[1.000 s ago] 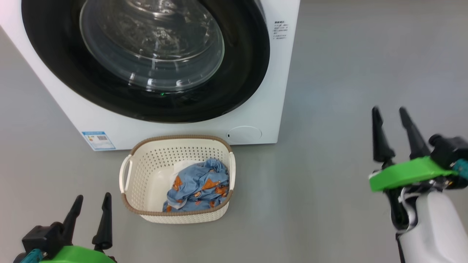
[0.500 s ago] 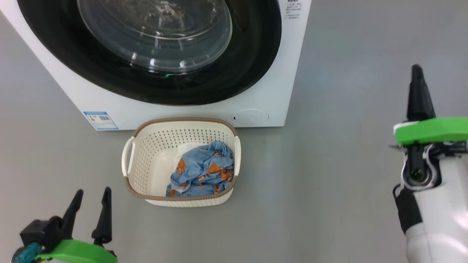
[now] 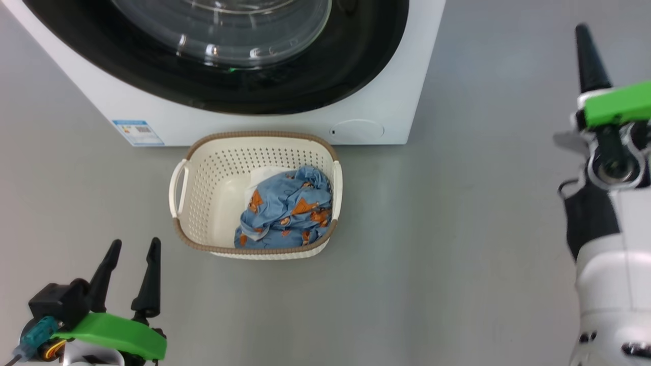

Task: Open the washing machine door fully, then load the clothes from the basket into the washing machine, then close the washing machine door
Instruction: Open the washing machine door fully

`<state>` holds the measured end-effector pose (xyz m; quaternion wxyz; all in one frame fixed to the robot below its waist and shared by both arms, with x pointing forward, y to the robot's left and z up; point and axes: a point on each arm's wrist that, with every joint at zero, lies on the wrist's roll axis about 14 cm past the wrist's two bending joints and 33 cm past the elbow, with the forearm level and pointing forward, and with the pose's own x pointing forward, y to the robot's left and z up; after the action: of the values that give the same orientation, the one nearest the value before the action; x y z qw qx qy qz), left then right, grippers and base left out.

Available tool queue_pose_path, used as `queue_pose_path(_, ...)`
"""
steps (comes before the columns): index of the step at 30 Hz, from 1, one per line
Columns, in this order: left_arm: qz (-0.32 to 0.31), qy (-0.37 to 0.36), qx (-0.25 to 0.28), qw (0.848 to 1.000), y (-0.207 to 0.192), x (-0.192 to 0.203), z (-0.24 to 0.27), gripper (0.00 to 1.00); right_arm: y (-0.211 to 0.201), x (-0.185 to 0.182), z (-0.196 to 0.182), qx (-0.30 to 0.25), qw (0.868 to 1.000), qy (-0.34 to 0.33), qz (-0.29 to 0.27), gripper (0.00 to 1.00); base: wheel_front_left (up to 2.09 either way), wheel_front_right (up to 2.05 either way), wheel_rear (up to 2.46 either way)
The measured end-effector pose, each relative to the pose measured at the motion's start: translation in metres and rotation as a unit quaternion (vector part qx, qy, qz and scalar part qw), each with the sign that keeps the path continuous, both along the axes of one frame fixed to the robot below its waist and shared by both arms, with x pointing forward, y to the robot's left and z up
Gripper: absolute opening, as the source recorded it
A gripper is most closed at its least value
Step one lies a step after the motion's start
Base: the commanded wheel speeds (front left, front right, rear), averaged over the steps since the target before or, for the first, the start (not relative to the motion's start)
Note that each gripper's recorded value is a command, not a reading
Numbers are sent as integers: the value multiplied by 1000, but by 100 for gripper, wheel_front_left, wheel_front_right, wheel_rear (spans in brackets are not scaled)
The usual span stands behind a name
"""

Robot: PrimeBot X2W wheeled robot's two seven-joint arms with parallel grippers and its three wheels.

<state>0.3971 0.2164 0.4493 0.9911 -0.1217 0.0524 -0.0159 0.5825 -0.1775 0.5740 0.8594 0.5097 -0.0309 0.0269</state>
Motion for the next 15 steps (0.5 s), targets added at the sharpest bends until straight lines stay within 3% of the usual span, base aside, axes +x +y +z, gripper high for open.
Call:
queue_pose_path(6,-1,13,-4,1000,0,3,-9,100,11,29,7,40,998,18,46,0,0,0,0)
queue_pose_path(15,4,15,-7,1000,5,19,-14,100,52,68,10,78,984,56,152,0,0,0,0)
